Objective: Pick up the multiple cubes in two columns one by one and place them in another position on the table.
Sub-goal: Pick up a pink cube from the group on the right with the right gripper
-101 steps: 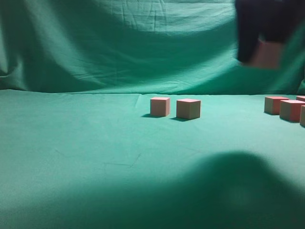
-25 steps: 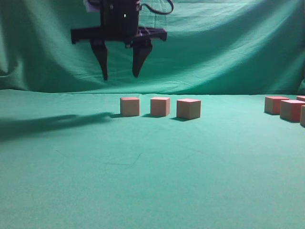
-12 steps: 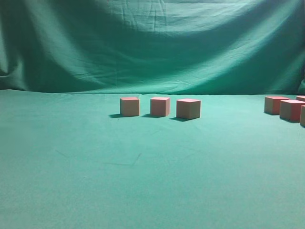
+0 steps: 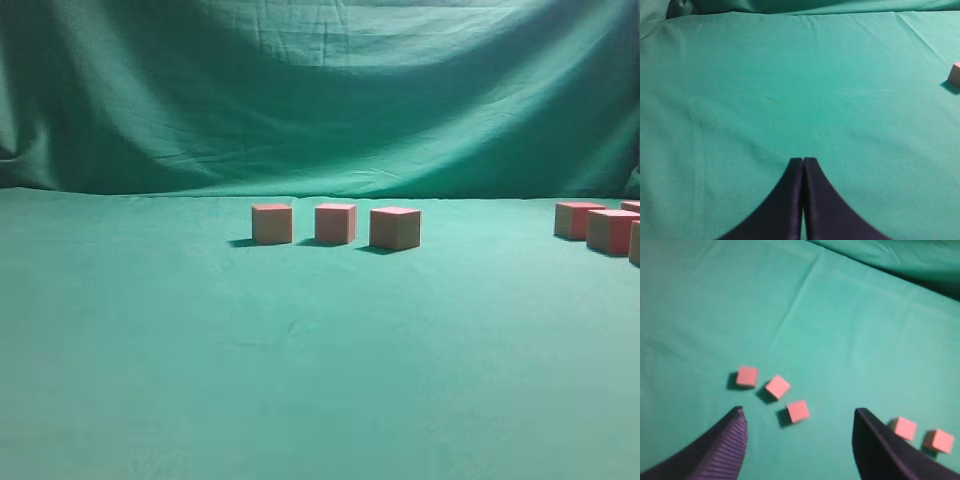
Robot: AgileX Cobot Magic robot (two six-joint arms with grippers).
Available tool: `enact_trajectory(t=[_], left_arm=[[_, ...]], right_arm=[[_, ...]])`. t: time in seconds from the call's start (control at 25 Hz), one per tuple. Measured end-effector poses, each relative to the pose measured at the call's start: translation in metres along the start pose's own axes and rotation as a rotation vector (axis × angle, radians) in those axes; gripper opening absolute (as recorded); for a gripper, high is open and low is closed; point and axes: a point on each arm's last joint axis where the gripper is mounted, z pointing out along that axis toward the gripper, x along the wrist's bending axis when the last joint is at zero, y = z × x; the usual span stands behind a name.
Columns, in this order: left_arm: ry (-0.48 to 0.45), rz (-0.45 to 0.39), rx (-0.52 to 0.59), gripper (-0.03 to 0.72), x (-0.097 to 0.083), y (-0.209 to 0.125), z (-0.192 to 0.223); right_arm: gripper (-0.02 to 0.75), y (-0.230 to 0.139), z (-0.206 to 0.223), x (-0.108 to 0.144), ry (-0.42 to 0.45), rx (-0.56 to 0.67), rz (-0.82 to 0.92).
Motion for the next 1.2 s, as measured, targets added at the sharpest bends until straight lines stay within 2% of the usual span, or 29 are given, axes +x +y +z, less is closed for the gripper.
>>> enact_trajectory(t=[0.32,0.52,0.68,0.84,1.0,1.2], left_arm=[[0.000,0.000,0.000,0.000,0.000,0.000,0.000],[0.000,0.000,0.000,0.000,0.000,0.000,0.000],[0.000,0.000,0.000,0.000,0.000,0.000,0.000],[0.000,0.000,0.000,0.000,0.000,0.000,0.000],[0.000,0.000,0.000,0.000,0.000,0.000,0.000],[0.000,0.000,0.000,0.000,0.000,0.000,0.000]], right_arm=[[0.402,-0.094,-0.018,-0.065,-0.166,0.174,0.177],[0.402,-0.152,-0.020,-0.094,-0.256,0.272,0.295],[0.402,-0.196,-0.005,-0.112,-0.317,0.402,0.375],[0.402,-0.228,0.015,-0.120,-0.296,0.485,0.477],[0.402,-0.243,0.030,-0.122,-0.241,0.470,0.516],[0.402,-0.245,0.048,-0.133,-0.239,0.446,0.507]])
